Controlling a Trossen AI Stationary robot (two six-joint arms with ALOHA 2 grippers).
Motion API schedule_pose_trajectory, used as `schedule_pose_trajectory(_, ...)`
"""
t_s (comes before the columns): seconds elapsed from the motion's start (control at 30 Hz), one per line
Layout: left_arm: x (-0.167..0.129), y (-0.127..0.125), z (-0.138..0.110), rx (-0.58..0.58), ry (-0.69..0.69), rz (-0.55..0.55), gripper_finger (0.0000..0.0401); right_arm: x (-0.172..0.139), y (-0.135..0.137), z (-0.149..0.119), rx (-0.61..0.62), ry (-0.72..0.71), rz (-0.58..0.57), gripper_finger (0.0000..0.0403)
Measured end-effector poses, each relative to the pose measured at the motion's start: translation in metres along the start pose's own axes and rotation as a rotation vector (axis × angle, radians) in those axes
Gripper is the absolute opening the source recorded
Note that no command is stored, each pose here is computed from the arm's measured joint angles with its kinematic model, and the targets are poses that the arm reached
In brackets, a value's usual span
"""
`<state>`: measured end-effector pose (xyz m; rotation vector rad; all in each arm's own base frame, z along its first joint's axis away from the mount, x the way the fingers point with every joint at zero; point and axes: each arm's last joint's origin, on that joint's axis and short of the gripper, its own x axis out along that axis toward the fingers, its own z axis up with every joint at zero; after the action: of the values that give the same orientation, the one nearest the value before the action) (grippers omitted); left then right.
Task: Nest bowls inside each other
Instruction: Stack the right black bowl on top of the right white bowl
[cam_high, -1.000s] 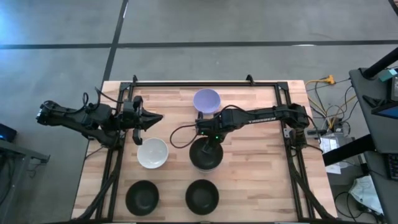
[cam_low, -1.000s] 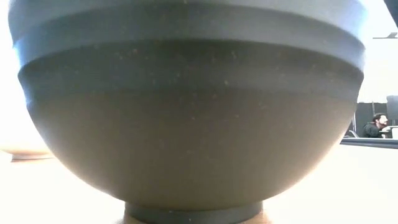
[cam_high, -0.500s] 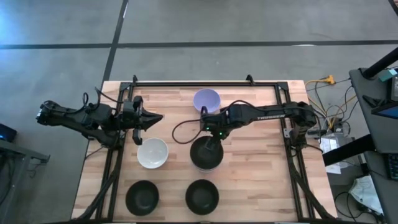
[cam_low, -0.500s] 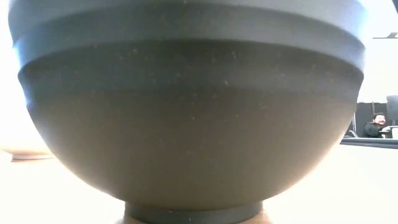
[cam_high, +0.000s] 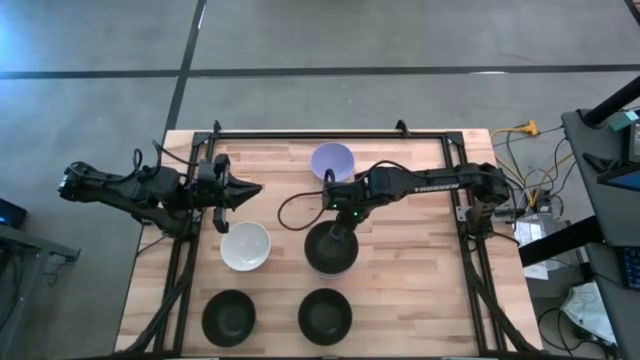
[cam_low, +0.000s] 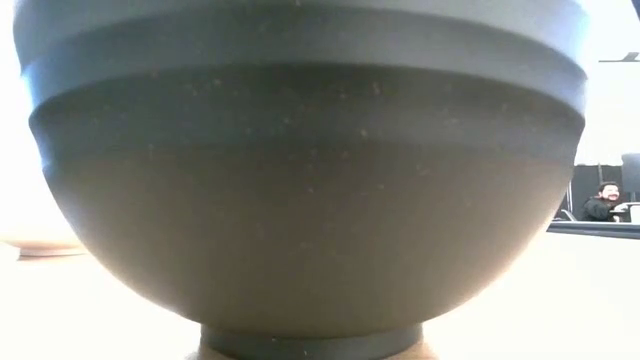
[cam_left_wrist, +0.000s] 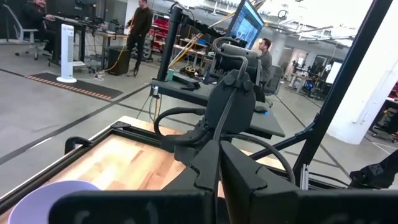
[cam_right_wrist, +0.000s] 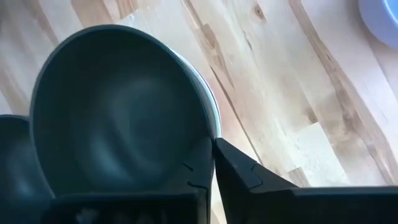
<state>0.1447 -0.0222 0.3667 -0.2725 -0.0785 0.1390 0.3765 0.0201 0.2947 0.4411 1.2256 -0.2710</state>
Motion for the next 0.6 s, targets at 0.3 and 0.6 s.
schedule_pose_trajectory(0.3, 0.000, 0.000, 0.000, 0.000, 0.001, 0.000, 0.0000, 0.006, -0.001, -0.002, -0.001, 0.019, -0.006, 0.0009)
schedule_pose_trajectory(0.6, 0.000, 0.000, 0.000, 0.000, 0.000, 0.000, 0.0000, 0.013, -0.004, -0.006, 0.002, 0.045, -0.019, 0.0009)
